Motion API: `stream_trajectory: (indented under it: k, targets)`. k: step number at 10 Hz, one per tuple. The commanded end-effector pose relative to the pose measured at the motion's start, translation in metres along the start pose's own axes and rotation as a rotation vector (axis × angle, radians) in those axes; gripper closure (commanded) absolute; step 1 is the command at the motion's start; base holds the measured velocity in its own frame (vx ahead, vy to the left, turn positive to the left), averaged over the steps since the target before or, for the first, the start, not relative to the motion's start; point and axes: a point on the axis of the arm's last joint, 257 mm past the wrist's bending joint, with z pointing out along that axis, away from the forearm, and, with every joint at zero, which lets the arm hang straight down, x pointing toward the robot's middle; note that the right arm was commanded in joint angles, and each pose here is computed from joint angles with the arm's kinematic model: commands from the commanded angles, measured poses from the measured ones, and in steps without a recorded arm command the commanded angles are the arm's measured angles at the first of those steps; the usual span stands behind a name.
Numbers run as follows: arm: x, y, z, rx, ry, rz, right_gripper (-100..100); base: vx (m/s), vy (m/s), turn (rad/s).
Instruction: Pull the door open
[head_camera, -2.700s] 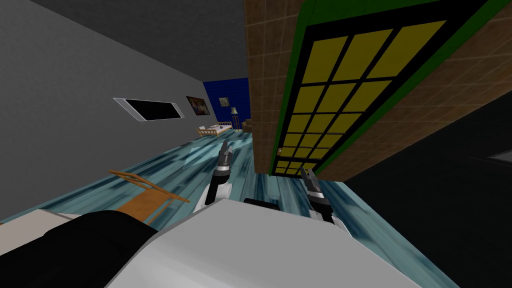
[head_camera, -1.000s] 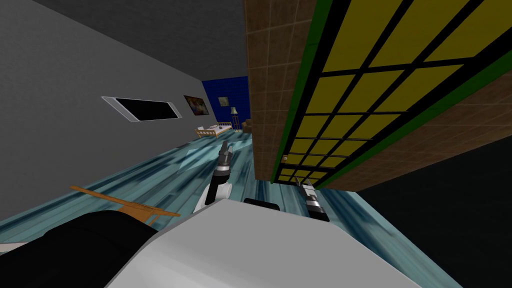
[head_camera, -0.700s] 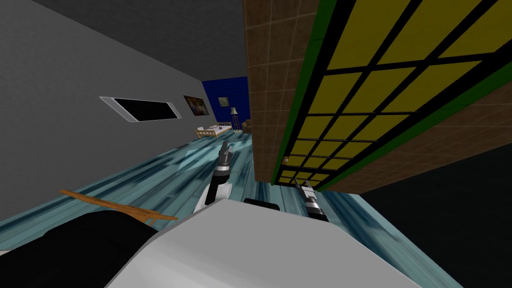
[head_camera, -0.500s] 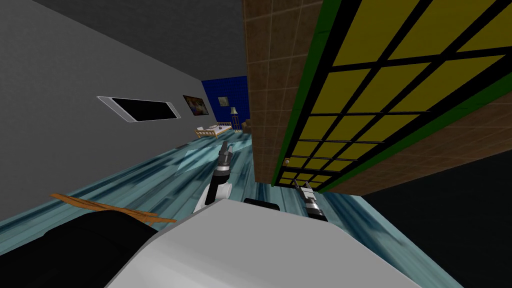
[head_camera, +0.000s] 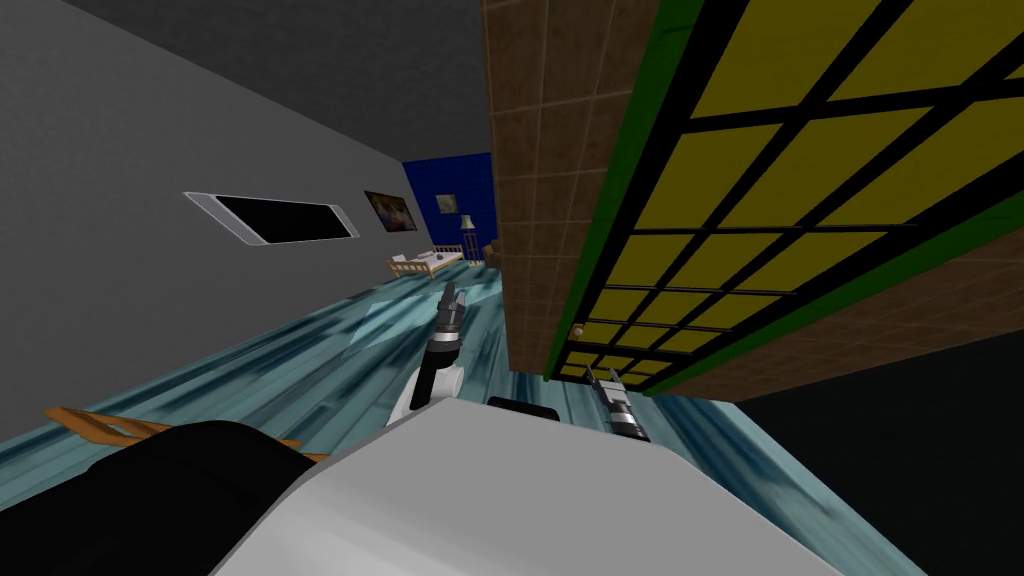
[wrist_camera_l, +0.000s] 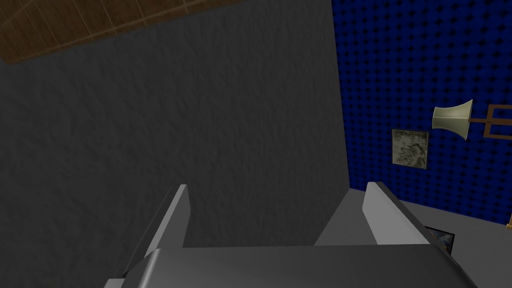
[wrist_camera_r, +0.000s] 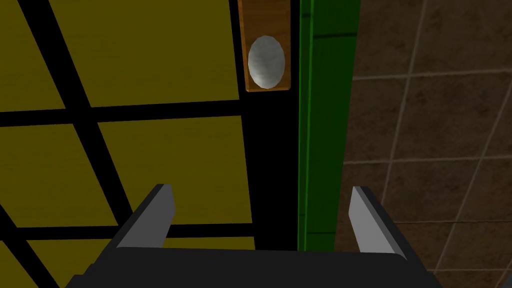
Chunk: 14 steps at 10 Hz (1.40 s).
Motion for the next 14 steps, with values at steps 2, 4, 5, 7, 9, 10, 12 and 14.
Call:
stream_trajectory:
  k: [2,4,5,7,9,10,12,14]
  targets:
    - [0.015,0.001,-0.0083,-0.001,0.036,-0.043,-100,0.196,0.020,0.002]
    - [0.016,0.002,-0.0085,-0.001,0.039,-0.045,-100,0.122,0.013,-0.002]
    - [0.016,-0.007,-0.0078,0.020,0.039,-0.051,-100,0.030,0.006,0.203]
    - [0.015,-0.026,-0.0066,0.069,0.038,-0.057,-100,0.040,-0.005,0.289]
    - [0.014,-0.051,-0.0061,0.135,0.038,-0.062,-100,0.049,-0.013,0.305]
    - [0.014,-0.059,-0.0062,0.159,0.038,-0.062,-100,0.068,-0.036,0.295]
    - [0.013,-0.084,-0.0076,0.228,0.040,-0.059,-100,0.063,-0.030,0.243]
    - [0.014,-0.101,-0.0093,0.277,0.042,-0.055,-100,0.048,-0.028,0.272]
